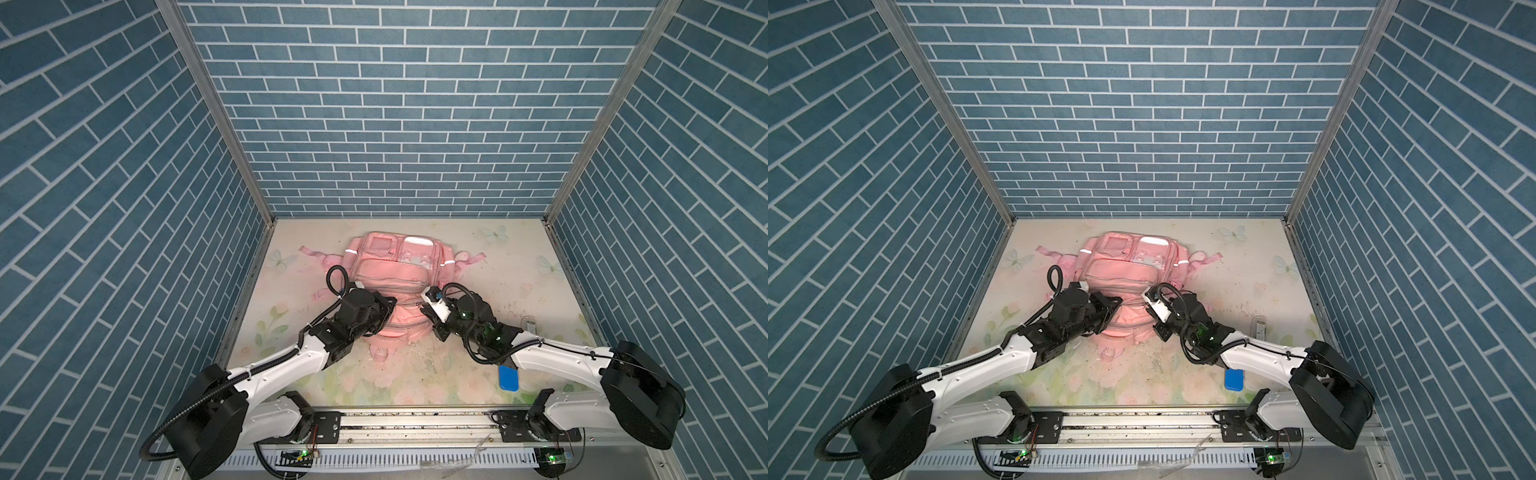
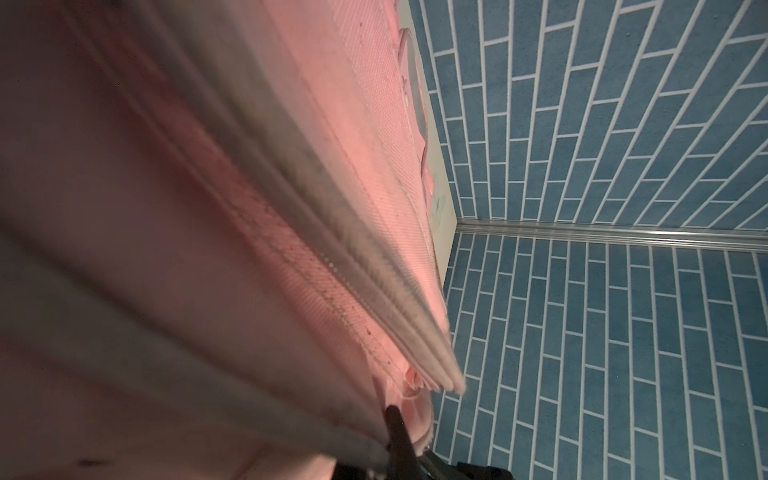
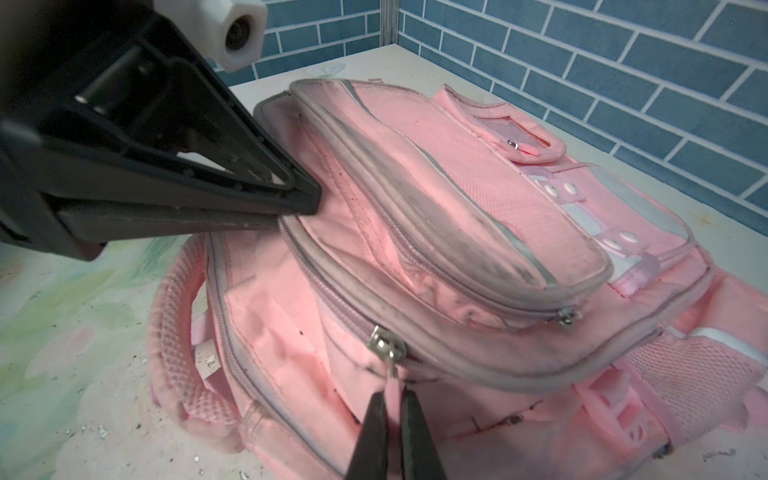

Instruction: Pack the student bag

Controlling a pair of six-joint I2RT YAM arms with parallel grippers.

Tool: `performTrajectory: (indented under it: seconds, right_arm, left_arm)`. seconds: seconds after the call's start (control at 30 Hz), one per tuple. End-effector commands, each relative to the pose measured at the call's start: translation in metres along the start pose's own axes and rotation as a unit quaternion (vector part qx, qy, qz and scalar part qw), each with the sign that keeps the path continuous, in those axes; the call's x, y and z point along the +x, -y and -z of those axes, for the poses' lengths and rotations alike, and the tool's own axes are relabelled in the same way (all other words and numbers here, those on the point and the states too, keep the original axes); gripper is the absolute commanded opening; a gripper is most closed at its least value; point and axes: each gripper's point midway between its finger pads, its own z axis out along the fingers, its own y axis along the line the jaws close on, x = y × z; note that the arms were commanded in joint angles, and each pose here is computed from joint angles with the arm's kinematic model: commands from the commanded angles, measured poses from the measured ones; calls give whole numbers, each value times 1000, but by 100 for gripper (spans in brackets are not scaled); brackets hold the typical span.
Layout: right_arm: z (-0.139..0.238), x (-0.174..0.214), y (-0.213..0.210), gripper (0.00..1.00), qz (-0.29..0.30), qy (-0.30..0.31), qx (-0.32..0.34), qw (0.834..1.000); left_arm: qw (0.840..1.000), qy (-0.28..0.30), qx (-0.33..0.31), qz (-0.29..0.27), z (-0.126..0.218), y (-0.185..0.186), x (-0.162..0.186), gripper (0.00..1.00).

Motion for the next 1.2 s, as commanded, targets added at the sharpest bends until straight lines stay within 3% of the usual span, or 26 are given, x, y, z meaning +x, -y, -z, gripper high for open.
performTrajectory:
  seconds: [0.0, 0.6, 1.17]
  right_arm:
    - [9, -18, 19, 0, -11, 29, 34, 999]
    - [19, 4, 57, 0, -26, 13, 55, 998]
    - [13, 34, 134, 0, -88, -18, 106, 990]
  left_arm:
    - [1000, 3, 1, -21, 9, -4, -10, 0]
    - [998, -43, 8, -39, 19, 4, -18, 0]
    - [999, -42, 1, -35, 27, -2, -16, 0]
